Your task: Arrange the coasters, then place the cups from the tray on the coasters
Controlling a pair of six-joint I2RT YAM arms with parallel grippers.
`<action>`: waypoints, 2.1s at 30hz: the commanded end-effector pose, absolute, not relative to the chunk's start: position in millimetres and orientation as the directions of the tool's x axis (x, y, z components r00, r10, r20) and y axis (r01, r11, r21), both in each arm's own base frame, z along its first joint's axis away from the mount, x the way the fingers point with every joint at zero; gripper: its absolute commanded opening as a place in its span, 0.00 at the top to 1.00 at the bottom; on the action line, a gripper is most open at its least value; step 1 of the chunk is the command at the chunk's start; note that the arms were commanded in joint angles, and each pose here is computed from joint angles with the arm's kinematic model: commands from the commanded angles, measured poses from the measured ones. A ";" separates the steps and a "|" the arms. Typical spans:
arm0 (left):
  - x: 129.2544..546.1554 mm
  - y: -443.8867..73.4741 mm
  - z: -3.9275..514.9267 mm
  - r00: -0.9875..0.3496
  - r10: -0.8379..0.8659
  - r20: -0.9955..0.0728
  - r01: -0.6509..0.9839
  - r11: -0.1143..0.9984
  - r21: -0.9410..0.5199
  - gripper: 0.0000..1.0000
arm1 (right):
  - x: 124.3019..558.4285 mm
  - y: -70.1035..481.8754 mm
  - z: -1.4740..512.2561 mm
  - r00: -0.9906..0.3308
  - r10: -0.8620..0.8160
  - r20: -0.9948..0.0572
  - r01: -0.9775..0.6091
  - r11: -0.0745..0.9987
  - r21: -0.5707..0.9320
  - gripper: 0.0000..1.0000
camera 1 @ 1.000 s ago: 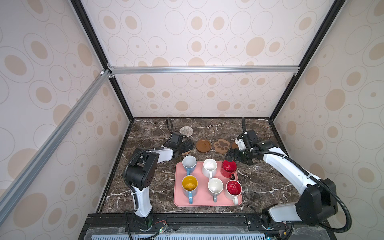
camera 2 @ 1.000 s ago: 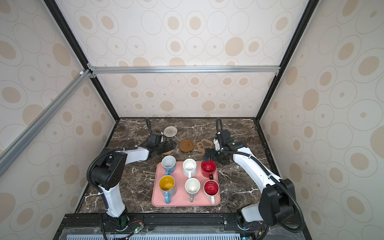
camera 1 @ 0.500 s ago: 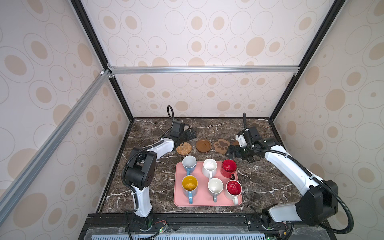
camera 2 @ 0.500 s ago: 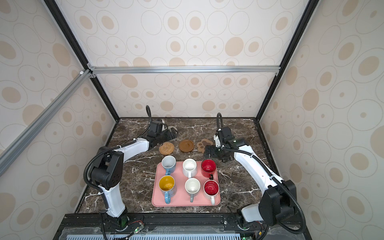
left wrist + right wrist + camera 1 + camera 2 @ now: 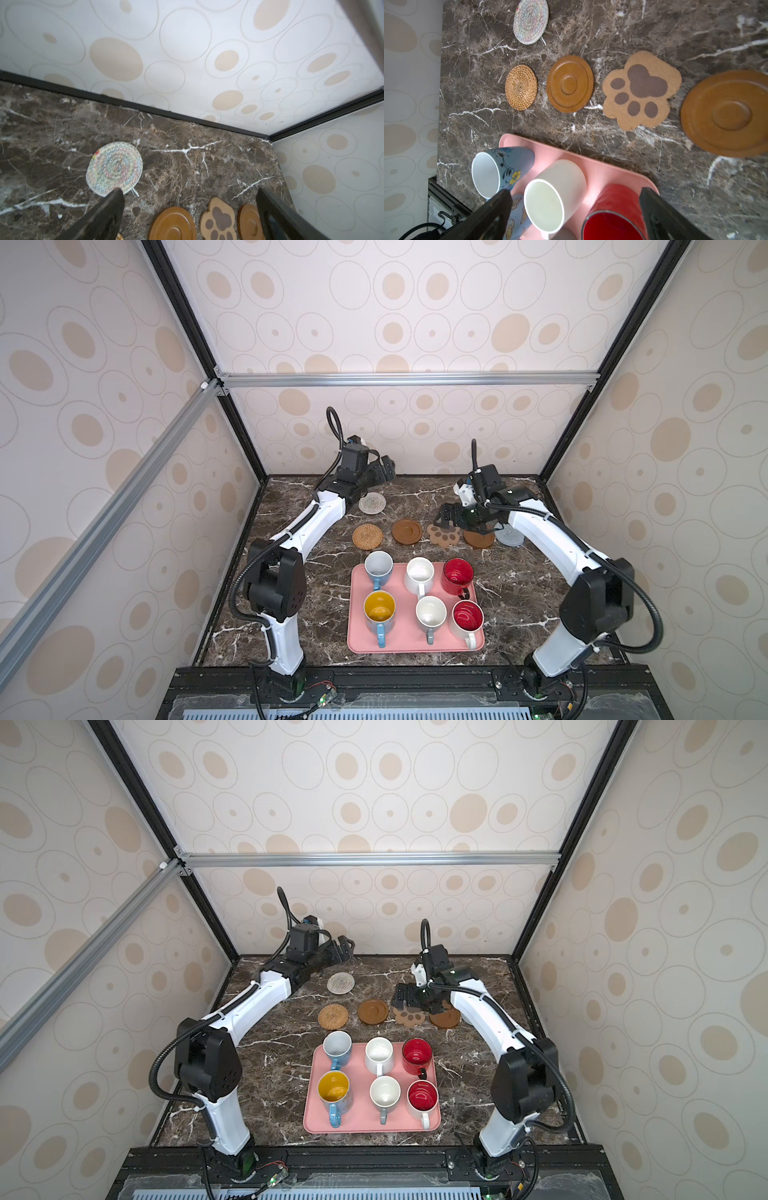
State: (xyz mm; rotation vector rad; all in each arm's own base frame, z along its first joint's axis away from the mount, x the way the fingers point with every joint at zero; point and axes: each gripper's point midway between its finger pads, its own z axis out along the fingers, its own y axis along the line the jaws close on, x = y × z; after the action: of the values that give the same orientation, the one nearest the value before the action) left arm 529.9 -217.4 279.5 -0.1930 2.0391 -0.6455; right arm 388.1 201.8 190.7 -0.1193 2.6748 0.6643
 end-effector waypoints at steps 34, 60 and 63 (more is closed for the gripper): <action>436.6 -178.7 258.0 -0.518 -0.465 -0.718 0.074 0.812 -0.579 0.00 | 459.3 341.7 82.7 -0.964 -0.197 -0.178 -0.266 0.729 0.631 0.01; 387.6 -175.0 212.0 -0.680 -0.365 -0.637 0.053 0.841 -0.539 0.00 | 513.1 332.4 20.4 -0.975 0.063 -0.214 -0.061 0.850 0.524 0.01; 377.3 -172.4 201.4 -0.701 -0.358 -0.616 0.040 0.843 -0.536 0.00 | 525.8 329.0 18.4 -0.965 0.110 -0.237 -0.030 0.855 0.518 0.01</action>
State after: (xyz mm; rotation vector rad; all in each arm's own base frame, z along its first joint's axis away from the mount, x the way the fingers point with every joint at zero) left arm 390.8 -172.2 208.5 -0.2390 2.2191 -0.6680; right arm 506.0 343.2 55.5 -0.0752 2.7676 0.9016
